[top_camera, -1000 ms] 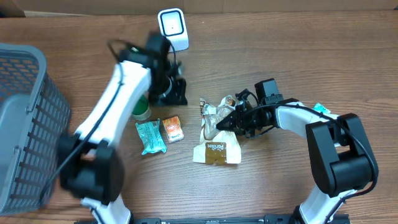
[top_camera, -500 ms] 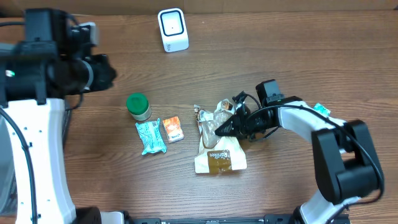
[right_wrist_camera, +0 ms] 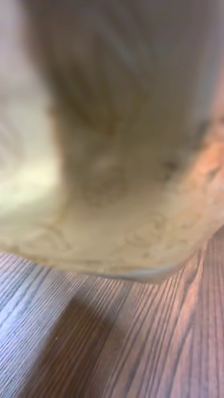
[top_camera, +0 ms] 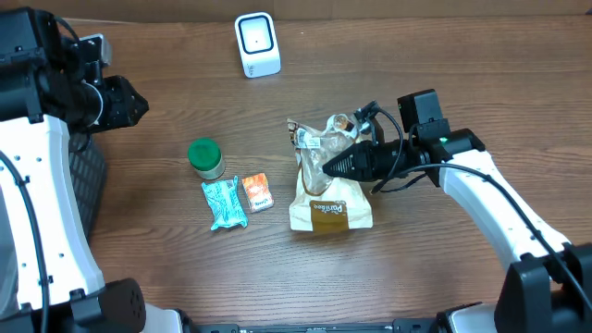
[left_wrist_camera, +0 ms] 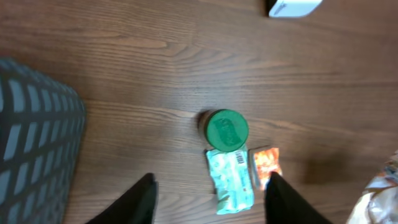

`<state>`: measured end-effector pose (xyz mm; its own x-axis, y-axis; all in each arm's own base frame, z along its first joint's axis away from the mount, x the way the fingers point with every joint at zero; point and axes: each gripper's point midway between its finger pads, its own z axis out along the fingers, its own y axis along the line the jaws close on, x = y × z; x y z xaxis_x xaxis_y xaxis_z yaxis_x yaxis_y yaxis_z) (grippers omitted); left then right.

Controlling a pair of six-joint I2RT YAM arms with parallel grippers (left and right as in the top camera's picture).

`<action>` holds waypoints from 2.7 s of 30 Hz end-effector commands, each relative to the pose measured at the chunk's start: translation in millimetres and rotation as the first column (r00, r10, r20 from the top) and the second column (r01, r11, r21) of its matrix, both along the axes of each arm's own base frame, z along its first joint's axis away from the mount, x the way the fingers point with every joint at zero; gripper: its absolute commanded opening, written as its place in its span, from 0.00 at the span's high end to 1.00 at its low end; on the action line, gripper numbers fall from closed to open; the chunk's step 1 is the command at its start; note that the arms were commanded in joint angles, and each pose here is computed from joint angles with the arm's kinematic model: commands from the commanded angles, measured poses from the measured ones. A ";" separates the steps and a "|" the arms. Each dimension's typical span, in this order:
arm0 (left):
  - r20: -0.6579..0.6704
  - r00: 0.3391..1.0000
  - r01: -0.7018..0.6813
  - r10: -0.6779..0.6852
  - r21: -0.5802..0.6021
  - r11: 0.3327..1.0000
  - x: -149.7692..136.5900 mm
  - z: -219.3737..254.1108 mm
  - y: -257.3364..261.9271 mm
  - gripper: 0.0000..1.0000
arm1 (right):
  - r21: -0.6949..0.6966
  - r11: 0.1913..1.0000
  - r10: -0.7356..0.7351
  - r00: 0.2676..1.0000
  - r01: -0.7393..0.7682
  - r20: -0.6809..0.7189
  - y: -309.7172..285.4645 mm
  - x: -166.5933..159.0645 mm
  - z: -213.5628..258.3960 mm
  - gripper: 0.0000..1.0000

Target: Scan the item barcode

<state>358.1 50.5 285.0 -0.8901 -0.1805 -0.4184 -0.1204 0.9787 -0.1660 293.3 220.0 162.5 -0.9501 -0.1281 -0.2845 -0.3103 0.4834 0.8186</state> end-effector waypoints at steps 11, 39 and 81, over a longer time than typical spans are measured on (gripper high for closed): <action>-0.033 0.999 0.006 -0.003 0.102 0.995 0.7 -8.5 18.0 0.00 | 0.029 0.999 0.038 0.994 -0.041 0.106 0.8 3.2 19.7 0.96; -0.033 0.999 0.015 -0.011 0.102 0.995 1.3 -8.6 15.0 0.00 | 0.062 0.997 0.046 0.997 -0.050 0.066 26.2 3.6 67.4 0.96; -0.033 0.999 0.015 -0.011 0.102 0.995 1.4 -8.6 15.1 0.00 | -0.516 0.205 0.657 0.274 0.831 0.702 76.1 324.3 15.6 0.96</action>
